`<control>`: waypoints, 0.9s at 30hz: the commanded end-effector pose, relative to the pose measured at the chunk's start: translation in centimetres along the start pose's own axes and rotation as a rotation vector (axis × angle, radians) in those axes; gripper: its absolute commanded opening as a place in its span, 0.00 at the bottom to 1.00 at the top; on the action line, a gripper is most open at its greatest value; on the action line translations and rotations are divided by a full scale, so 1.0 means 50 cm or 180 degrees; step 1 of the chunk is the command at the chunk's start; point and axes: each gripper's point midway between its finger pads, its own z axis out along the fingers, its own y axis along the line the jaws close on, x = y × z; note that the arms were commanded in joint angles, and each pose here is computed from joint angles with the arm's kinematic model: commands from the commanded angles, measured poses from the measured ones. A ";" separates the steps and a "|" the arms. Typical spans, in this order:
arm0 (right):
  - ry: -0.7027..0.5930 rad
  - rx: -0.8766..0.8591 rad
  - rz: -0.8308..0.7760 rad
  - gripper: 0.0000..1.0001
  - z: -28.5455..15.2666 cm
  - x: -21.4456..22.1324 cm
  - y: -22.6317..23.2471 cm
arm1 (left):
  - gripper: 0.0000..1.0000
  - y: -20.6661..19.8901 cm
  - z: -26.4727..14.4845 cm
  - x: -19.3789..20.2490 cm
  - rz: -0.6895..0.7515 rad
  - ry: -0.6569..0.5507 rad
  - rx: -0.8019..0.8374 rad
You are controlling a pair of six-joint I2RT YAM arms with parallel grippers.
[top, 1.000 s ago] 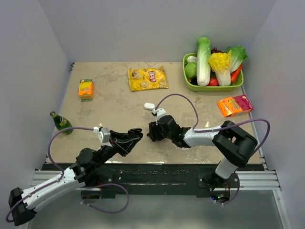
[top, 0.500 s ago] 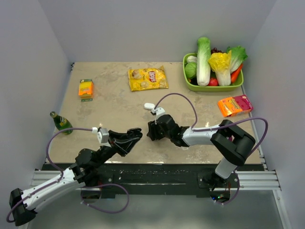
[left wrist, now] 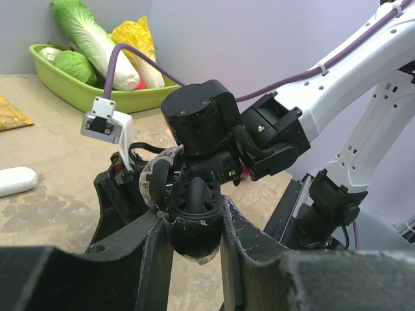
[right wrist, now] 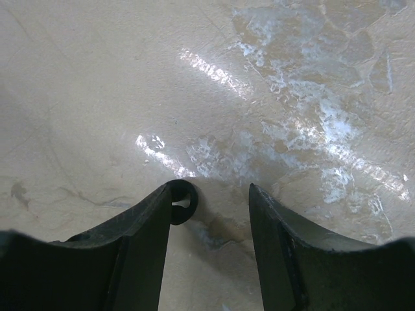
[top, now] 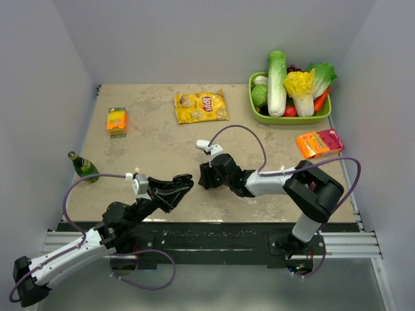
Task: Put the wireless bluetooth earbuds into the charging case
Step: Pick up the earbud from the center of the board.
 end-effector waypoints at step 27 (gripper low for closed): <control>0.0163 -0.0107 -0.0021 0.39 -0.003 0.059 0.004 | 0.00 0.021 -0.013 0.064 0.0012 0.0178 -0.0013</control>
